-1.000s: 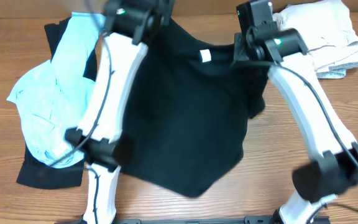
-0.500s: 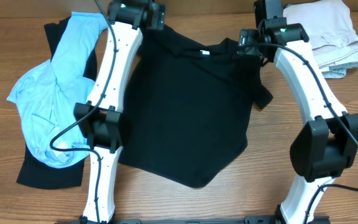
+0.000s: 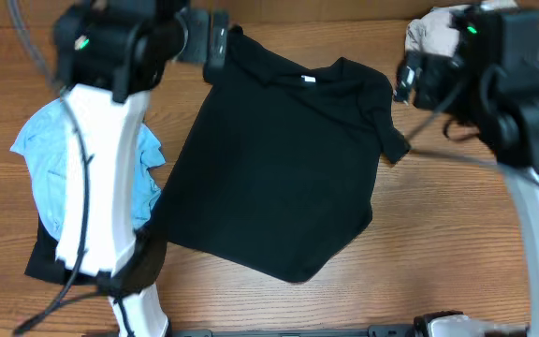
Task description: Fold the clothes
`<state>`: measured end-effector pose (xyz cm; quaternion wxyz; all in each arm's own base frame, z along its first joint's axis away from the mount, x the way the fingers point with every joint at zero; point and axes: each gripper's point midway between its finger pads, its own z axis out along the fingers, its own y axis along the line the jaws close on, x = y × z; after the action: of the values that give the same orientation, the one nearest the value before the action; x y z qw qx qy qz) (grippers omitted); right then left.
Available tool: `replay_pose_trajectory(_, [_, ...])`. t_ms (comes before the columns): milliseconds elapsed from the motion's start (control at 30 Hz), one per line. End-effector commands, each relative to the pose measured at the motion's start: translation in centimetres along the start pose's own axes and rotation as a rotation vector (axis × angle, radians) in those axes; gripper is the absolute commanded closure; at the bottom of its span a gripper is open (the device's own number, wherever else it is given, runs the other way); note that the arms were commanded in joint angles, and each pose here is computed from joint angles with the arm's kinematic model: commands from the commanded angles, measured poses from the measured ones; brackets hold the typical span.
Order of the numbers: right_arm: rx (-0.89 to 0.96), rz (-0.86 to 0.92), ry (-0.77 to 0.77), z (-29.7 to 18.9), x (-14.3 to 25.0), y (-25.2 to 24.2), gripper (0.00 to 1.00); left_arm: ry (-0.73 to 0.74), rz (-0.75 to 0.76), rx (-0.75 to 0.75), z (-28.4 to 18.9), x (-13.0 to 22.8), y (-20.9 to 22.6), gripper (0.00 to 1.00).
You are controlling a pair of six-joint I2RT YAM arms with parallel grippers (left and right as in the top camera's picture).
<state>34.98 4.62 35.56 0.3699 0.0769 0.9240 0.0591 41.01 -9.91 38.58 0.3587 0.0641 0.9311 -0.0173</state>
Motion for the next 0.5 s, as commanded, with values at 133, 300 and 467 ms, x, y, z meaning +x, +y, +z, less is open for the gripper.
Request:
replay_pose_trajectory(133, [0.030,0.106,0.144,-2.5,4.8,-1.2,0.00,0.243,0.027,0.141,2.7,5.1,-3.6,0.00])
replay_pose_trajectory(300, [0.043,0.129,0.223,-1.9,7.3,-1.6,0.00,0.471,0.056,0.135,6.2,10.6,-5.4,0.00])
replay_pose_trajectory(467, [0.026,0.131,0.282,0.7,9.3,-1.4,0.00,0.768,0.106,0.119,9.8,19.3,-7.5,0.00])
